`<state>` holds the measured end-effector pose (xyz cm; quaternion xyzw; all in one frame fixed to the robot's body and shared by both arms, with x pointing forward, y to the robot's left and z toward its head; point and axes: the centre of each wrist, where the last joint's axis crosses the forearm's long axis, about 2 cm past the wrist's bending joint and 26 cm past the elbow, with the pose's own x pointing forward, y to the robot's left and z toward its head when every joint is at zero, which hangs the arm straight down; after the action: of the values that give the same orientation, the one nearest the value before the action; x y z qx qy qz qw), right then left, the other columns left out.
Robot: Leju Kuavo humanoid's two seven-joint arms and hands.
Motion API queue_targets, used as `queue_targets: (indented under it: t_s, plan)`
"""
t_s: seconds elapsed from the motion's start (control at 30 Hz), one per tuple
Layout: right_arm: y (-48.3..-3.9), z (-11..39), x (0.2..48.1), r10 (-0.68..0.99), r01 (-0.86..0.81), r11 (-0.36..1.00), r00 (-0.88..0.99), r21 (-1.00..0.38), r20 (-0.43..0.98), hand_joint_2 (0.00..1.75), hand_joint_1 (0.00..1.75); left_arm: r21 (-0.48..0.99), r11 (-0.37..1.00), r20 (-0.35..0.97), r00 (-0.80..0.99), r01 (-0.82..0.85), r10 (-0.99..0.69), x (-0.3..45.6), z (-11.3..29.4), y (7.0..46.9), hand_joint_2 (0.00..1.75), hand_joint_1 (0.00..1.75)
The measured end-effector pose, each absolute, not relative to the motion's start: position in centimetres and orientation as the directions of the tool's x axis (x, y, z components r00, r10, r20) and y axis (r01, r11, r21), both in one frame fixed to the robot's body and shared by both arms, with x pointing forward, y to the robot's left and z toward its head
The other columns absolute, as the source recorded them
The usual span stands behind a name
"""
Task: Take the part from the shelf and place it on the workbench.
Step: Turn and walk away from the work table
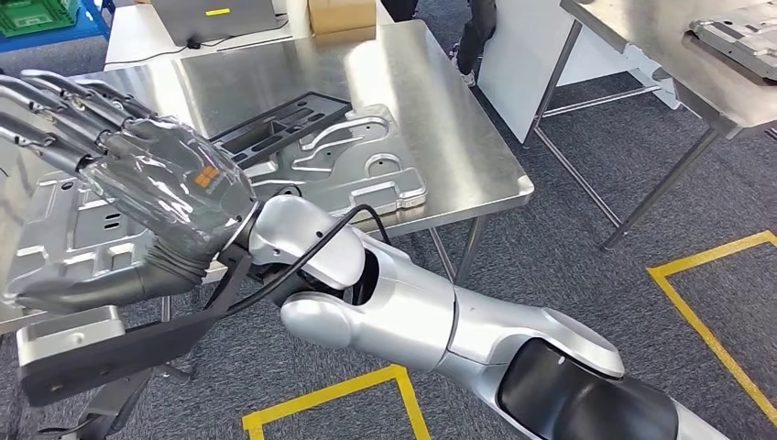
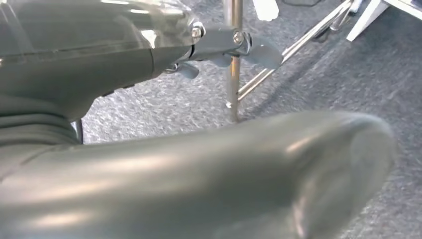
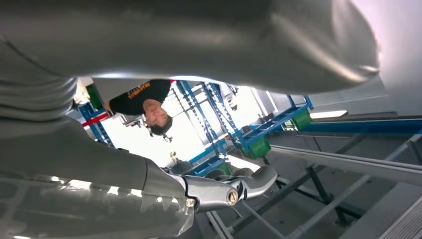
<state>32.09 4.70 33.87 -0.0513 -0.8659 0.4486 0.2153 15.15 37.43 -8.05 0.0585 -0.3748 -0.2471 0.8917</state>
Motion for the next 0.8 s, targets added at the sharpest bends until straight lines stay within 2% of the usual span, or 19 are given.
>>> queue_targets:
  t_s: [0.5, 0.8]
  plan:
    - [5.3, 33.9, 31.5, 0.271, -0.143, 0.630, -0.881, -0.763, 0.389, 0.00, 0.00, 0.383, 0.654, 0.251, 0.608, 0.652, -0.753, 14.7, -7.9, 39.0, 0.00, 0.00]
    - [5.6, 33.6, 31.0, 0.257, -0.150, 0.604, -0.893, -0.783, 0.370, 0.00, 0.00, 0.374, 0.593, 0.125, 0.594, 0.714, -0.794, 13.7, -8.2, 39.3, 0.00, 0.00]
